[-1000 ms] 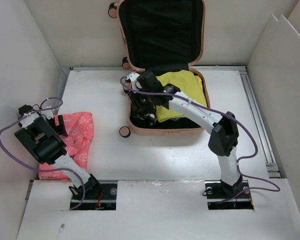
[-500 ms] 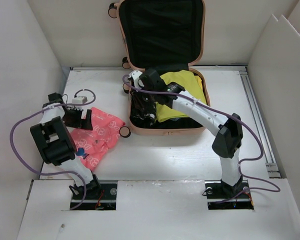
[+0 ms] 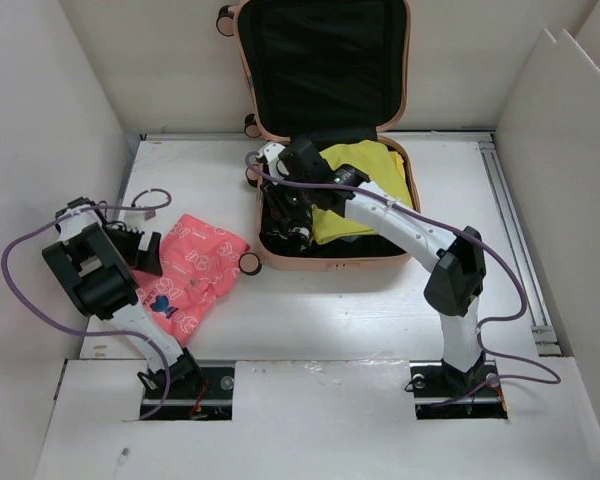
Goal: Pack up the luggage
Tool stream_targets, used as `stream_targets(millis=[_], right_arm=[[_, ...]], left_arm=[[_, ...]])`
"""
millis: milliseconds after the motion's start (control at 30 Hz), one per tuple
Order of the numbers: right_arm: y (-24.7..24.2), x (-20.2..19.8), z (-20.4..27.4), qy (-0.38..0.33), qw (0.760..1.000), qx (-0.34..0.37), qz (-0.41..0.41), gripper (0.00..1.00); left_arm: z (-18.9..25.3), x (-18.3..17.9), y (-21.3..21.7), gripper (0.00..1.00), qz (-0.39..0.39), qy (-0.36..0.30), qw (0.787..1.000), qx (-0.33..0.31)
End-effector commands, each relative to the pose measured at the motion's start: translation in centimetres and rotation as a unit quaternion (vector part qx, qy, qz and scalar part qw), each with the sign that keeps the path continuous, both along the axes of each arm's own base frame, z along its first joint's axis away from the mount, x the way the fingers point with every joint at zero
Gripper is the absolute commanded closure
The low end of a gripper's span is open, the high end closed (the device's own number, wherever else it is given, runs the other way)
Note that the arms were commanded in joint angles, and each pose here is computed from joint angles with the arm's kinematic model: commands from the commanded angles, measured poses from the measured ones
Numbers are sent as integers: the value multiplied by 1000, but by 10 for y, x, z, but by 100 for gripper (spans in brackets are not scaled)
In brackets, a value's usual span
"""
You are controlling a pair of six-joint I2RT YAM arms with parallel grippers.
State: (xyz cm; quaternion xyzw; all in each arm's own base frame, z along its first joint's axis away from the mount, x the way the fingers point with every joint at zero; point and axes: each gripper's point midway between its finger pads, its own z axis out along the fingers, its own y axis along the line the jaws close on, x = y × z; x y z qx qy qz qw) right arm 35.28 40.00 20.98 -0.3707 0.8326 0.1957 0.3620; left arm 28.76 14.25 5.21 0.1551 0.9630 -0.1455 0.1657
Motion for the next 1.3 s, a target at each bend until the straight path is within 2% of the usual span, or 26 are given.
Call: stream_targets(millis=[0,100,200,300,400,467,633,667,700,800,867,900,933,1000,1133,1267], right_arm=[[-8,-2,27,-24,1000,12,0,55],[-11,-3,27,-26,1000,9,-4,54],[-17,-3,29,-30,999,4,-13,54],[-19,-3,25,-30,999,-1,-16,54],[-23,-1,29,-38,999,-3,-24,54],[-23,-1,29,-38,999,-3,-24,54],[-29,5,40,-47,998,-3,-37,54],[-29,5,40,-49,998,-5,-34,54],[-31,7,40,-52,998,-9,-40,54],[-34,6,40,-54,998,-11,-43,55],[-36,4,39,-53,998,-13,-43,55],[-38,3,41,-53,998,-12,-43,56],[-43,7,41,-56,997,-16,-53,56],[-48,5,40,-57,997,-20,-57,58],[-59,10,46,-69,994,-24,-76,58],[-65,12,48,-75,992,-29,-93,59]], left_arm=[[-16,-26,-24,0,-35,47,997,-53],[-32,-26,-16,0,-20,58,998,-31],[-43,-36,-20,0,-22,85,995,-42],[-42,-60,-38,0,-75,115,987,-88],[-48,-81,-60,7,-121,142,976,-114],[-56,-103,-73,21,-138,177,966,-126],[-75,-109,-86,56,-144,198,961,-130],[-77,-108,-86,70,-139,202,960,-132],[-76,-107,-88,100,-134,200,961,-137],[-76,-90,-83,100,-90,187,969,-133],[-66,-75,-72,100,-22,168,975,-147],[-50,-50,-67,100,4,124,977,-171],[-40,-41,-64,100,22,102,975,-194],[-8,-28,-59,100,78,56,960,-262],[30,-11,-44,100,141,-8,942,-304],[53,-5,-47,100,171,-34,925,-336]])
